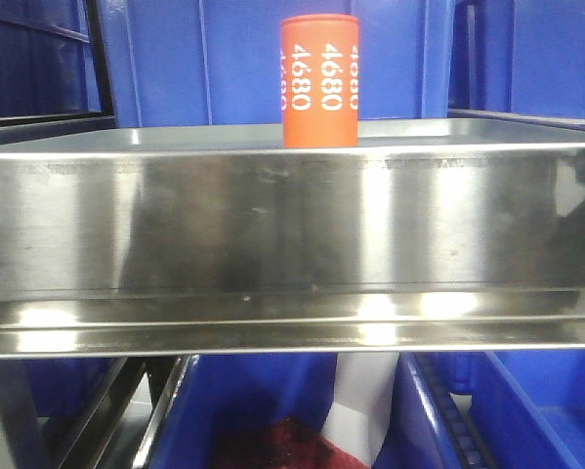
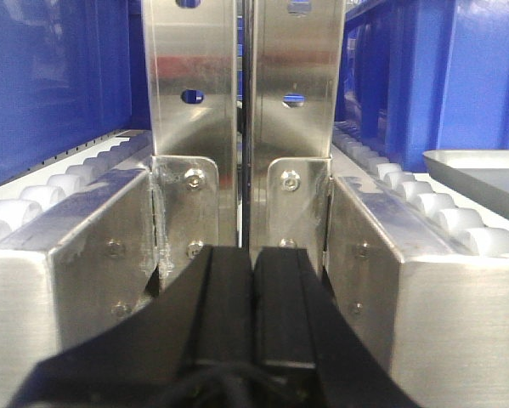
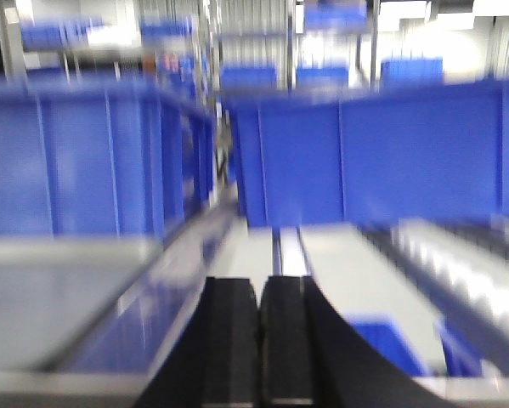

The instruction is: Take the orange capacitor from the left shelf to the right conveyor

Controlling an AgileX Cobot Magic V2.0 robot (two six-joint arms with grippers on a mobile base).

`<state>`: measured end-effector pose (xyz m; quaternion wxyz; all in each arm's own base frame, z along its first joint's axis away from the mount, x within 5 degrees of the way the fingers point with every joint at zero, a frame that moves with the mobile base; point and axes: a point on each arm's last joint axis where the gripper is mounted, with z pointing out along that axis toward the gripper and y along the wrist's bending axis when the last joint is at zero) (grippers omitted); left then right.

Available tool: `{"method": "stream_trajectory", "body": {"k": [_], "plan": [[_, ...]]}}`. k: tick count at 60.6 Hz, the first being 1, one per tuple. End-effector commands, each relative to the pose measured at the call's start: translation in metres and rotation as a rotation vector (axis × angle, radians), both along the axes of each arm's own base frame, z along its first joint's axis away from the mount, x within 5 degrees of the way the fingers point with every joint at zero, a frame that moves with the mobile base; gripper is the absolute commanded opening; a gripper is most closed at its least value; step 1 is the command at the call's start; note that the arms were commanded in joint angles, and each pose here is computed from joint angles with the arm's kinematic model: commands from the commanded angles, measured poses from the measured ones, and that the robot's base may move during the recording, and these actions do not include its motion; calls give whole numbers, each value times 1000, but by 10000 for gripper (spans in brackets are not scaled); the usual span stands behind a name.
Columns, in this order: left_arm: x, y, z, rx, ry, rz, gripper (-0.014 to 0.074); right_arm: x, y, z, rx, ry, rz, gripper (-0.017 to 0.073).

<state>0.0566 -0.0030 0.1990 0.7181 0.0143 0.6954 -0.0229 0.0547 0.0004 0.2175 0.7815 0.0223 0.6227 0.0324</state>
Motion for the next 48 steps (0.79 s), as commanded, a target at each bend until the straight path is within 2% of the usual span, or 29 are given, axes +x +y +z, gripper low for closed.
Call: {"method": "stream_trajectory", "body": {"k": [1, 5, 10, 13, 21, 30, 33, 40, 48], "plan": [[0, 0, 1, -5, -76, 1, -126, -10, 0, 25, -11, -237, 2, 52], [0, 0, 1, -5, -76, 1, -126, -13, 0, 32, 33, -311, 12, 52], [0, 0, 1, -5, -76, 1, -126, -18, 0, 46, 120, -369, 52, 52], [0, 0, 1, -5, -76, 1, -126, -22, 1, 59, 136, -385, 69, 52], [0, 0, 1, -5, -76, 1, -126, -28, 3, 104, 33, -361, 57, 52], [0, 0, 1, -5, -76, 1, -126, -15, 6, 160, 68, -288, 120, 52], [0, 0, 1, -5, -76, 1, -126, -9, 7, 176, 63, -264, 146, 52], [0, 0, 1, -5, -76, 1, -126, 19, 17, 200, -12, -174, 218, 52], [0, 0, 1, -5, -76, 1, -126, 55, 42, 211, -16, -39, 354, 62]]}}
